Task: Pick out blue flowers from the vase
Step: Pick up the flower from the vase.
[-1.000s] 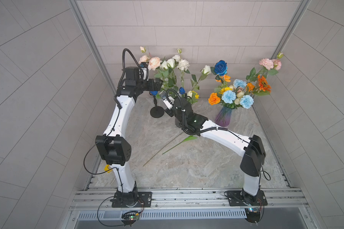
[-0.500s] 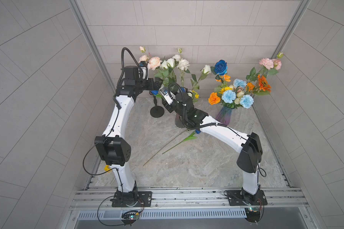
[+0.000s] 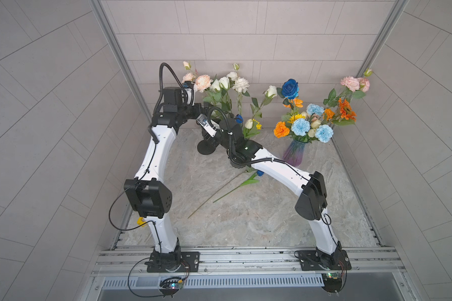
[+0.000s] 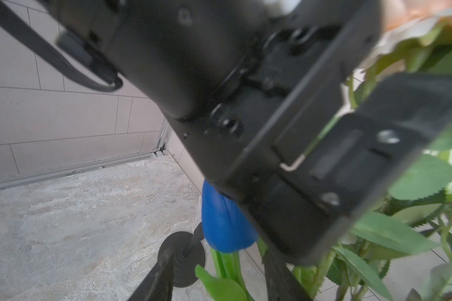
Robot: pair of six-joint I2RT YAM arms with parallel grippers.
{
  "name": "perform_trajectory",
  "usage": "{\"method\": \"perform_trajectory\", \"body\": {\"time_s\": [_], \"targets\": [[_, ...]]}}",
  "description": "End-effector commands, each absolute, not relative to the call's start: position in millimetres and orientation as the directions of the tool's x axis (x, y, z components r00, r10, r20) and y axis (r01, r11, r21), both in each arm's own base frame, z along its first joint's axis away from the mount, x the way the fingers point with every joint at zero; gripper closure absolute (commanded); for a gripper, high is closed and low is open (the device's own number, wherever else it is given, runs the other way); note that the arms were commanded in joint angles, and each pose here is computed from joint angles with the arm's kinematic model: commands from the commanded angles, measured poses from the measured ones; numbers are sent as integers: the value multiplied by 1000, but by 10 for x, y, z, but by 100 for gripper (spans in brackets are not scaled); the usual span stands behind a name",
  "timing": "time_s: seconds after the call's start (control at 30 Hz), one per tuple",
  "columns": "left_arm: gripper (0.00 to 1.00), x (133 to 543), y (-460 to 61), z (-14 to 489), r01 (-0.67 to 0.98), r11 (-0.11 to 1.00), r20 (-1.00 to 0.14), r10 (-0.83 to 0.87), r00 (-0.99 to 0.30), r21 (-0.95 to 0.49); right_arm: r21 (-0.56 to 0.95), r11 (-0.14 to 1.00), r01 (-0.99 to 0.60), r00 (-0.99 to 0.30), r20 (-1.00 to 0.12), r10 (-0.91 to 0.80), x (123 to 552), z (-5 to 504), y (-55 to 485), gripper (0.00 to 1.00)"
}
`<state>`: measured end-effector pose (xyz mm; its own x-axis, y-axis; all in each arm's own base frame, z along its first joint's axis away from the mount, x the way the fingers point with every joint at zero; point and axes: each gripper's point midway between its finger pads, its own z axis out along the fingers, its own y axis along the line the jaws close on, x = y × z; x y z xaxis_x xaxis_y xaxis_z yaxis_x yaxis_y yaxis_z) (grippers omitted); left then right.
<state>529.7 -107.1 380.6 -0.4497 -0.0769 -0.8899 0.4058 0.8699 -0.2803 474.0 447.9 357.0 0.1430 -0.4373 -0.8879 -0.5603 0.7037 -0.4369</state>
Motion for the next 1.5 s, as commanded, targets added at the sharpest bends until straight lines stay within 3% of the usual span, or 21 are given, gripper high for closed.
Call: {"method": "perform_trajectory", "body": {"time_s": [0.0, 0.07, 0.23, 0.33, 0.5, 0.97, 1.47], "targets": [[0, 5285, -1077, 3946, 423, 863, -902, -82, -425, -278, -470, 690, -551, 150, -868, -472, 4795, 3507, 4552, 45], [0, 5286, -1081, 3940, 423, 862, -901, -82, -427, -279, -480, 694, -537, 157, -865, -477, 4845, 3500, 4575, 47], [0, 5285, -1085, 3941, 425, 861, -901, -82, -427, -280, -487, 713, -504, 163, -865, -475, 4955, 3501, 4605, 71], [0, 5279, -1081, 3956, 426, 860, -902, -82, -424, -279, -497, 712, -496, 161, -858, -488, 4988, 3476, 4613, 74], [0, 5269, -1081, 3951, 424, 862, -901, -80, -426, -277, -497, 726, -475, 158, -860, -486, 4992, 3550, 4560, 99], [0, 5308, -1082, 3957, 417, 861, -896, -94, -433, -291, -477, 762, -439, 193, -878, -438, 4645, 3982, 4122, 100], [0, 5190, -1278, 3953, 455, 846, -896, -57, -440, -277, -238, 872, -428, 266, -955, -130, 4312, 5011, 3545, 100]]}}
